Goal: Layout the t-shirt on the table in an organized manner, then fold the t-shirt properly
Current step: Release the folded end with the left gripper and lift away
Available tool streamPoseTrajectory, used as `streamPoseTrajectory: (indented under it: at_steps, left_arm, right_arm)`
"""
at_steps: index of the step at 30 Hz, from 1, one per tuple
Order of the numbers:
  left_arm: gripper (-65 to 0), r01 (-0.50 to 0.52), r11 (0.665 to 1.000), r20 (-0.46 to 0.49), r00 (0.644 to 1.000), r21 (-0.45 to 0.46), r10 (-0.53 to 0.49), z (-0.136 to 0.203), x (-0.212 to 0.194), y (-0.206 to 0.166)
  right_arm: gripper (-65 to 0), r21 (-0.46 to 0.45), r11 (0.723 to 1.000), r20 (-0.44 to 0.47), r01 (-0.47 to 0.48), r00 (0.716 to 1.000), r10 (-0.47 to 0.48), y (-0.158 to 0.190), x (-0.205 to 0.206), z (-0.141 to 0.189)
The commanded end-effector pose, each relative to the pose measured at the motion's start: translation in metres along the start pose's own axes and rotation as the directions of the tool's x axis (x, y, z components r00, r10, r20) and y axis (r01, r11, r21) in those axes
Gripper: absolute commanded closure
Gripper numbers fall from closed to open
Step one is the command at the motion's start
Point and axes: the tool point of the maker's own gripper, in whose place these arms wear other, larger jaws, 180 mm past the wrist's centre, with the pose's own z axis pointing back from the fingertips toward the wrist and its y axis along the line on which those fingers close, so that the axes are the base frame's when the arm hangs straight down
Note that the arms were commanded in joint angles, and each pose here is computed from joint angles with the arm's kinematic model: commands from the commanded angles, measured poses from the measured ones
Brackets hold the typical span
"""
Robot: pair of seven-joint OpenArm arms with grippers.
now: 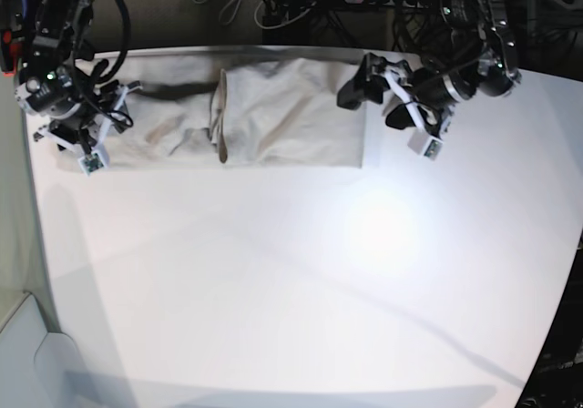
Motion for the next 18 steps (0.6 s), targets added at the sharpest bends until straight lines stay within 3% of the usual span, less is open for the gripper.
streamPoseTrajectory:
  at_steps: [1,9,12,14,16,18]
  left_arm:
    - [-65.0,0.004,1.0,0.061,0.998,-0.017,-0.003,0.0,0.015,-0.005]
    - [-65.0,-0.061,0.992,0.005,0.998,-0.108,0.062,-0.032,-0.005,-0.024]
    - [-65.0,-0.054,0.989,0.038,0.998,-0.135,0.059,-0.038,0.001,-0.033]
    - [-59.3,-0.031,0.988,0.052,0.998,-0.154,0.04,-0.041,0.004,-0.04]
    - [-48.5,-0.023,0.986,0.054,0.998,-0.167,0.033,-0.043,0.005,-0.044]
    - [-33.7,-0.023,0.986,0.055,0.998,-0.165,0.032,-0.043,0.006,-0.044]
  right_arm:
    - [-33.5,-0.018,1.0,0.033,-0.007,0.999,0.007,-0.007,0.009,0.004]
    - [-33.5,-0.018,1.0,0.033,-0.007,0.999,0.007,-0.007,0.009,0.004]
    - [-33.4,-0.018,1.0,0.033,-0.007,0.999,0.007,-0.007,0.009,0.004]
    - [-33.4,-0.019,1.0,0.032,-0.008,0.999,0.008,-0.007,0.009,0.004]
    - [-33.4,-0.019,1.0,0.033,-0.008,0.999,0.009,-0.007,0.009,0.005]
    - [-33.5,-0.02,1.0,0.035,-0.009,0.999,0.009,-0.008,0.01,0.005]
